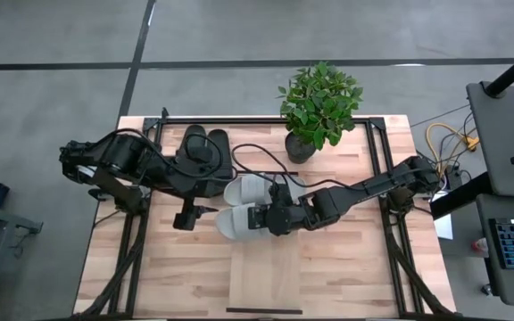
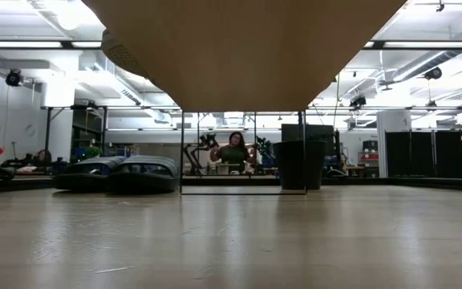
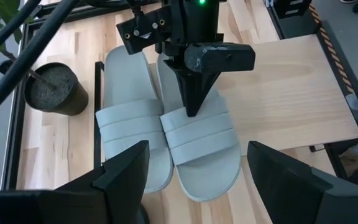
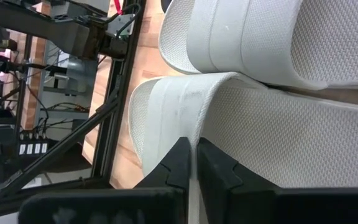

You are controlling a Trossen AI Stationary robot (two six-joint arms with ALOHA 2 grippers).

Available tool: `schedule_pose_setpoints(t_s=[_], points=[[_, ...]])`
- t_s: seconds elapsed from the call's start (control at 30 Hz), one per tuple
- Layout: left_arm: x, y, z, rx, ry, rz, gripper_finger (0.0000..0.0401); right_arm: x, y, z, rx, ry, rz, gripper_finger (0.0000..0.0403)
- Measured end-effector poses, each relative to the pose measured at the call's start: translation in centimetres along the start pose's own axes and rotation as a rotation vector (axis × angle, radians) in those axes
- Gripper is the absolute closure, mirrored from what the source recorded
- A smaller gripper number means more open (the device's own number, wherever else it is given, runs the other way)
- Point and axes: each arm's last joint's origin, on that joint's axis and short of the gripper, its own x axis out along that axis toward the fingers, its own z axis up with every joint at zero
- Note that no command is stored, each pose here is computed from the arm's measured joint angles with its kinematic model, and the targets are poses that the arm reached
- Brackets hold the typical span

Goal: Pick and place slides into the shelf
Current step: Adjust the gray slippers on the shelf, then put the left black slipper on the shelf

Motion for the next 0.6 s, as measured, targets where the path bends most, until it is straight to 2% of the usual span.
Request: schedule_pose_setpoints(t_s=[0.2,0.4,0.6], points=[[0.1,0.0,-0.1,0.004,0.006,0.000,0.0145,-0.1,0.0,0.1,-0.028,-0.008,0.001,0.0346],[0.1,0.0,-0.2,0.013,0.014,0.000,0.0145,-0.4,0.1,0.3,-0.039,-0.010,0.010,0.0277],[-0.9,0.3,-1.5,0.024,0.100,0.045,0.0145,-1.1,0.2,0.5,-0.040,0.001,0.009,0.0214]])
